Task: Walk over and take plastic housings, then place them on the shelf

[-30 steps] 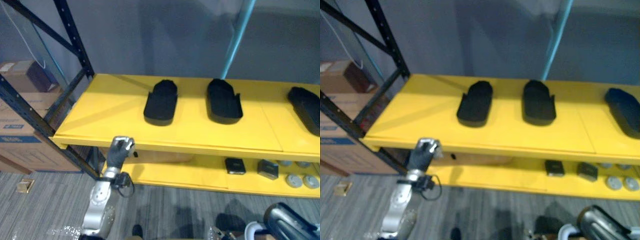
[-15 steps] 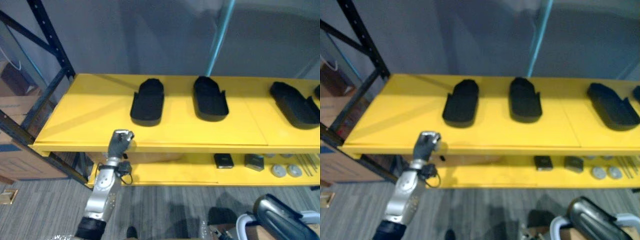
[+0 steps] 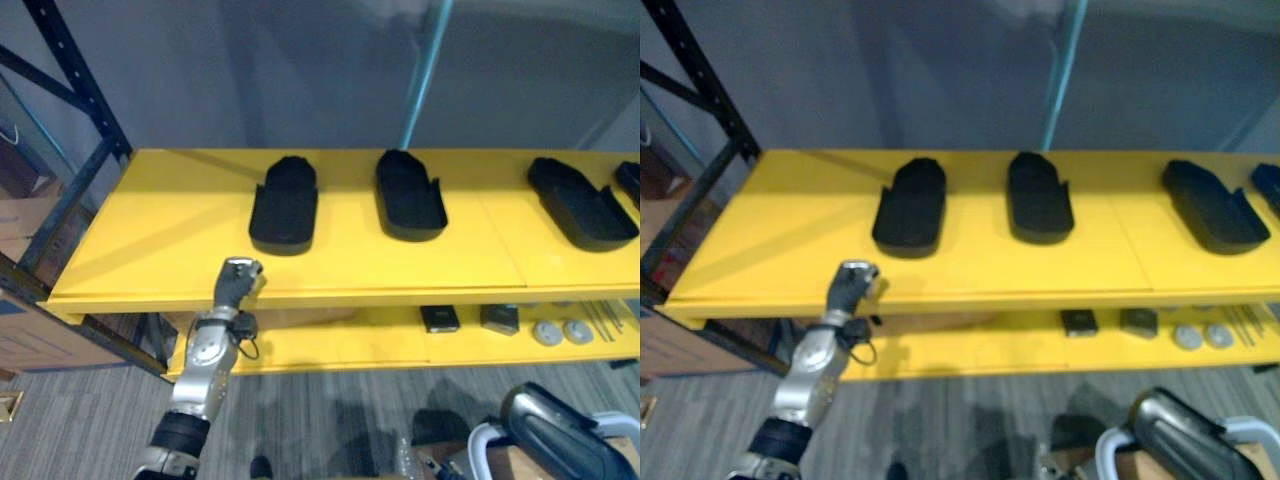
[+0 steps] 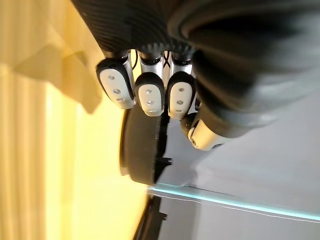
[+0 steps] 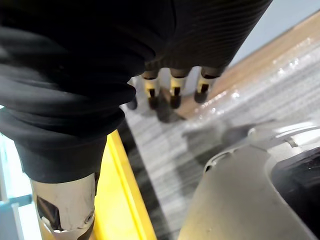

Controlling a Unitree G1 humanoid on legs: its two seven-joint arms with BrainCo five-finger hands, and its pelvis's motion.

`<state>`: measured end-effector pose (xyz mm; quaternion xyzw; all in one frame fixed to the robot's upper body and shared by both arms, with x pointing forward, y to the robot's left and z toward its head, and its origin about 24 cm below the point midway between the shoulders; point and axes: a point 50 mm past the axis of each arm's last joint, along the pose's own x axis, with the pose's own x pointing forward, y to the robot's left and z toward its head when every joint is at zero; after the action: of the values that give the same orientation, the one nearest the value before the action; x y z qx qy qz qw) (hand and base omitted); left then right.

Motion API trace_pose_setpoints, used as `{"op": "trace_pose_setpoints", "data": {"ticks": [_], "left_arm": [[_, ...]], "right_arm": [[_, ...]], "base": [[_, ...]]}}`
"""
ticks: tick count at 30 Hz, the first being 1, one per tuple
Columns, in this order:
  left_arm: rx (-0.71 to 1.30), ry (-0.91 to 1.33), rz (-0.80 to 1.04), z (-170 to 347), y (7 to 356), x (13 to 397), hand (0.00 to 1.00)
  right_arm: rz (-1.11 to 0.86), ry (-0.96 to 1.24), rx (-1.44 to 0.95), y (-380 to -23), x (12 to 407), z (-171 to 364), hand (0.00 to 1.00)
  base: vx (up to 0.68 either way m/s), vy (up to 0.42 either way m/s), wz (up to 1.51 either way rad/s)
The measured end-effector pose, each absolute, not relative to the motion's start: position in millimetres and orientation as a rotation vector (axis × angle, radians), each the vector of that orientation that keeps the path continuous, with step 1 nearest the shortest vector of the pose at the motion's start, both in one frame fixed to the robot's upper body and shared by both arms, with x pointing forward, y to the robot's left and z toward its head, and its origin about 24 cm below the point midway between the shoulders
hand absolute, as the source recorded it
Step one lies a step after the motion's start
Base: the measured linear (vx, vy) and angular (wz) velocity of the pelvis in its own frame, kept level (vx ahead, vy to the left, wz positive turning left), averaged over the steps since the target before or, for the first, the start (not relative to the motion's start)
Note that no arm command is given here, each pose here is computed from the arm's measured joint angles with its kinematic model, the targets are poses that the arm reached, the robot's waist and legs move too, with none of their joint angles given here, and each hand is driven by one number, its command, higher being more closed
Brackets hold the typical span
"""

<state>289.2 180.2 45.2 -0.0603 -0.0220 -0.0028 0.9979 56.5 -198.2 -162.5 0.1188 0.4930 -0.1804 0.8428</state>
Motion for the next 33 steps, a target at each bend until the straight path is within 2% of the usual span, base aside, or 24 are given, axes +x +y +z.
{"op": "trace_pose_setpoints", "data": {"ticks": [33], "left_arm": [[-0.089,-0.117,0.052,79.1,200.8,333.5,1.00]], "right_arm": [[-0.330,1.001,0.233,-199.9,68.7,-158.3,0.00]], "base": [[0.00,0.001,-0.04]]}}
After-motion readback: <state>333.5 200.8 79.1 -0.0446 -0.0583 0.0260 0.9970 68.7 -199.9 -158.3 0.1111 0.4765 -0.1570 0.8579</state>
